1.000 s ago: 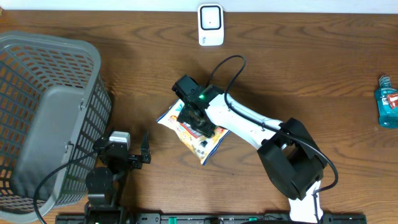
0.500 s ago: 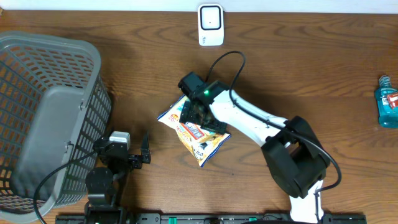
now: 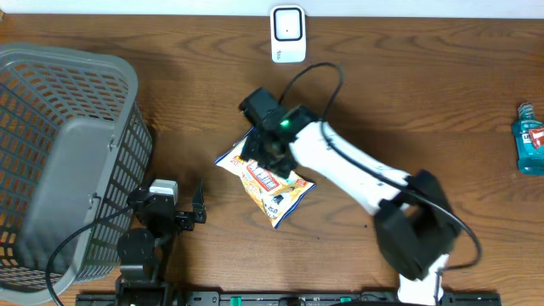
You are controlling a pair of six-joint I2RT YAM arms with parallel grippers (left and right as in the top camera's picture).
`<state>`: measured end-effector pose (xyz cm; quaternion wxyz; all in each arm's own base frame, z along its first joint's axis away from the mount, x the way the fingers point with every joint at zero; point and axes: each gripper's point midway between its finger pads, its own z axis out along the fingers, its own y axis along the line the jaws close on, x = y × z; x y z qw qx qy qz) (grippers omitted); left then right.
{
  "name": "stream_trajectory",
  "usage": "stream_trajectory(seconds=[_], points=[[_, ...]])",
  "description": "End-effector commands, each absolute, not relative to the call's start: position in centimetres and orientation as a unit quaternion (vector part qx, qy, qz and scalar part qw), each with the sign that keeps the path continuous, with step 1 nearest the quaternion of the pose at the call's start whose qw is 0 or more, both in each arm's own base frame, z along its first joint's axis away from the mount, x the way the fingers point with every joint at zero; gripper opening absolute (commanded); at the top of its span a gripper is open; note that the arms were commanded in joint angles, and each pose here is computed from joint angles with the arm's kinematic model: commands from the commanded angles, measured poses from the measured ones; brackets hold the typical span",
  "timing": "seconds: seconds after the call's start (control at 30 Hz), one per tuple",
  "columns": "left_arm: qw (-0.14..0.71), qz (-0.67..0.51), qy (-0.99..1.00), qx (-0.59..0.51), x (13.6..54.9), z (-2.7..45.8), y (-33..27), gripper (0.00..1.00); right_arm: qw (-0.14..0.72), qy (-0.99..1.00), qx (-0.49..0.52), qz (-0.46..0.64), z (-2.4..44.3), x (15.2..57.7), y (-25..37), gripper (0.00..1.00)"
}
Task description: Scan the item barcode
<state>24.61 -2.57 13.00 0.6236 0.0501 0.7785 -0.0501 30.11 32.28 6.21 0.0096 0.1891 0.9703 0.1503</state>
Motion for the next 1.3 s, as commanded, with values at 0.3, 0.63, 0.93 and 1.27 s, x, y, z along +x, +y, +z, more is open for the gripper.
stream_trajectory(seconds=[0.3,0.63,0.93,1.27], points=[[0.609,-0.051,0.79,0.046,24.5,11.4,-2.5,0.98,-0.053,0.979,0.186,0.063,-2.9,27.7,31.6,0.99],[0.609,-0.051,0.79,0.046,24.5,11.4,-2.5,0.98,0.003,0.996,-0.035,0.083,1.1,29.9,31.3,0.99],[0.609,-0.051,0.79,0.046,24.5,11.4,-2.5,0.98,0.094,0.95,-0.297,0.003,6.8,29.7,29.8,0.99],[0.609,-0.051,0.79,0.046,24.5,11.4,-2.5,0.98,0.079,0.865,-0.486,-0.099,1.0,25.3,28.5,0.99]])
